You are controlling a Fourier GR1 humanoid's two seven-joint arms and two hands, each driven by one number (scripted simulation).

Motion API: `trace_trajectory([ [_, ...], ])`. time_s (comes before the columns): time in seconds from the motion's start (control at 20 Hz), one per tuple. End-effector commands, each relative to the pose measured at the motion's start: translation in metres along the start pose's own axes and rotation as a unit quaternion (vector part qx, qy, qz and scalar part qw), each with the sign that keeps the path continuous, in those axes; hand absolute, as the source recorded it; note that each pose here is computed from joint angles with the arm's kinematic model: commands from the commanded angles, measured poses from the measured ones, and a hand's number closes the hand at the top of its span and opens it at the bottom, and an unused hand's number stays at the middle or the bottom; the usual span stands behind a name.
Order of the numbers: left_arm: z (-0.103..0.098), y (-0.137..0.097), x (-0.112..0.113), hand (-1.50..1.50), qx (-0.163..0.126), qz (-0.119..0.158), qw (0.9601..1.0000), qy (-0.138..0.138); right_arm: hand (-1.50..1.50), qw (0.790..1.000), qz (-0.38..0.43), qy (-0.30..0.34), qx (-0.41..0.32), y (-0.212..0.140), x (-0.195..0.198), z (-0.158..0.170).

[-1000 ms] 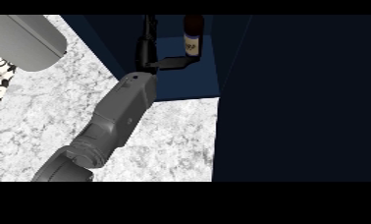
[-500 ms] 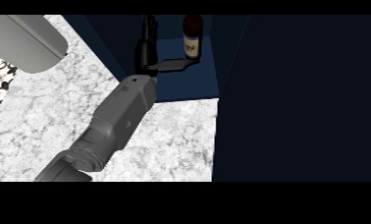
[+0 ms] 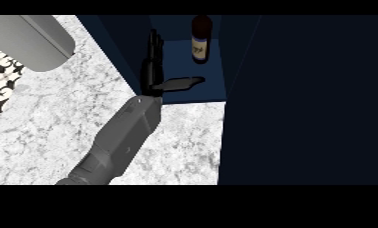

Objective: Pick up the wine, place it into the cabinet and close the cabinet

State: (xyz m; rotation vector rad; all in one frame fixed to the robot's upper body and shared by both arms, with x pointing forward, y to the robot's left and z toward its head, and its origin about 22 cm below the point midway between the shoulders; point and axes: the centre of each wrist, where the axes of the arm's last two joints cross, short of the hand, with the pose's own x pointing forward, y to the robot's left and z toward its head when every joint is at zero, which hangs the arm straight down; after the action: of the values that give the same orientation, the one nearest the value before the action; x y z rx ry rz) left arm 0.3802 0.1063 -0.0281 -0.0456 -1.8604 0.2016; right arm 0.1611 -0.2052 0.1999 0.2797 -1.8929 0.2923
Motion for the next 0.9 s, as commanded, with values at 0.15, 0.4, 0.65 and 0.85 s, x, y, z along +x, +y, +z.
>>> trace_trajectory([
  [0.15,0.065,-0.026,0.001,-1.5,-0.014,0.004,0.9999,0.004,-1.5,1.0,0.007,-0.005,-0.018,0.001,0.014,0.009],
  [0.4,0.089,-0.048,0.022,-1.5,-0.019,0.001,0.9998,-0.009,-1.5,1.0,0.0,-0.013,-0.023,-0.001,0.003,0.011],
  [0.65,0.117,-0.062,0.052,-1.5,-0.031,0.031,0.999,-0.011,-1.5,1.0,0.006,-0.015,-0.017,-0.001,0.009,0.028],
  [0.85,0.142,-0.041,0.065,-1.5,-0.019,0.031,0.9991,-0.02,-1.5,1.0,0.011,-0.009,-0.025,-0.007,0.02,0.026],
])
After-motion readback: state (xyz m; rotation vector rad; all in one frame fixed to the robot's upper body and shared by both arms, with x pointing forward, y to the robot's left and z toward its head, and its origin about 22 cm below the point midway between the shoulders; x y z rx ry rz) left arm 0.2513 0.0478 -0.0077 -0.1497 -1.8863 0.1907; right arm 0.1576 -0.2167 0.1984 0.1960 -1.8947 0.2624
